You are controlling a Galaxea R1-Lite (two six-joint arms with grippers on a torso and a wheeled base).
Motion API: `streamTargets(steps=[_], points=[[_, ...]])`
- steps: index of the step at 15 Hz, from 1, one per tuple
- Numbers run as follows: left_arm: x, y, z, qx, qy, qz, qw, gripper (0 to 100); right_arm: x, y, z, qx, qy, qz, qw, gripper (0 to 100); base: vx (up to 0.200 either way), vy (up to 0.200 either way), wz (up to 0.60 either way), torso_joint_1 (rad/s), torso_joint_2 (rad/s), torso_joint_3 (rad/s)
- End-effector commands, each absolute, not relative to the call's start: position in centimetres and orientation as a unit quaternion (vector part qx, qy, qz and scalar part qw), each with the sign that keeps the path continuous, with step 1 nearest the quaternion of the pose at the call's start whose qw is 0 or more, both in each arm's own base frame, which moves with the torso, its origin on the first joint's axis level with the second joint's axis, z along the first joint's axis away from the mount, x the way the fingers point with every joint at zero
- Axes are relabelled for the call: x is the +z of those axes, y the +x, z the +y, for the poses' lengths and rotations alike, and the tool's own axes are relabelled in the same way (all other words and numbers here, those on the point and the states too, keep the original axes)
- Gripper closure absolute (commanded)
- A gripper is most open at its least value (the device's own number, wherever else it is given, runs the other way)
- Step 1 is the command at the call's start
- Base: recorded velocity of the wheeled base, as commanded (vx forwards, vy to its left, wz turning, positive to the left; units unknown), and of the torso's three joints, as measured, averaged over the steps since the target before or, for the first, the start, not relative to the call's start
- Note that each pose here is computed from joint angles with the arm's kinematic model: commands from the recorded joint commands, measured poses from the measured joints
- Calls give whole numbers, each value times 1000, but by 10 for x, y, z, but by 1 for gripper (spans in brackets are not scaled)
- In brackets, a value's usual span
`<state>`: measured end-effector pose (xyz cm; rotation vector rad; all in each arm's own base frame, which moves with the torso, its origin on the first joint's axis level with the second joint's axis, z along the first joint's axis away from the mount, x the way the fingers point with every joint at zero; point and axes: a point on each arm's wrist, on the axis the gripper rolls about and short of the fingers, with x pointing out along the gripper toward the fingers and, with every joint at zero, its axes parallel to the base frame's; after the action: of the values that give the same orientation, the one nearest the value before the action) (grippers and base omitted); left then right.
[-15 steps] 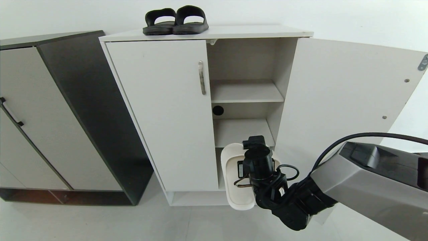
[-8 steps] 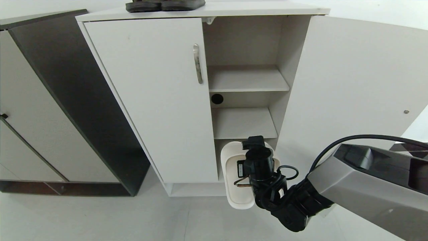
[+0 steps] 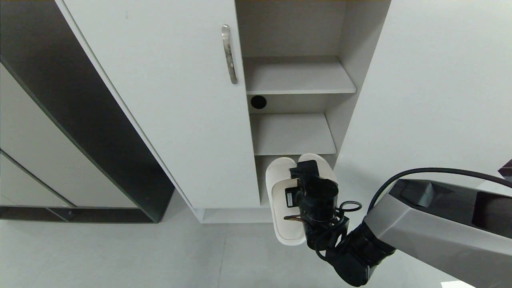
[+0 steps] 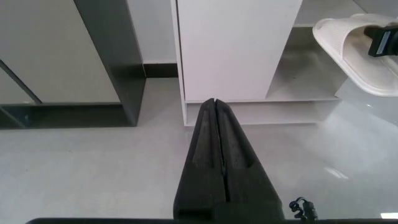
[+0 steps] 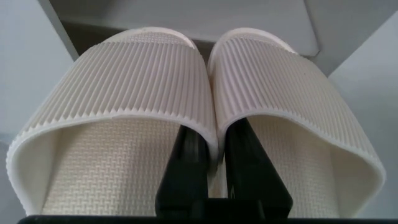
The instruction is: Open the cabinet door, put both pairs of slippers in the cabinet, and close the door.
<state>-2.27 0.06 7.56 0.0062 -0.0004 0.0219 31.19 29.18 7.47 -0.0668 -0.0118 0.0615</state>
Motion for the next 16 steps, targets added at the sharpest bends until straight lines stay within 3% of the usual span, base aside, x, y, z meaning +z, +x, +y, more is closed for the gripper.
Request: streamTargets(steps=[1,7,16], points=[[76,-23,1,11,3,0,1000,100,72,312,292,31,-35,-4,999,100,0,0,0,0,0,0],[76,-23,1,11,3,0,1000,100,93,310,290,29,-13,-30,999,100,0,0,0,0,0,0],[76,-23,1,11,3,0,1000,100,93,310,290,29,-14,-29,999,100,200,0,0,1,3,2]])
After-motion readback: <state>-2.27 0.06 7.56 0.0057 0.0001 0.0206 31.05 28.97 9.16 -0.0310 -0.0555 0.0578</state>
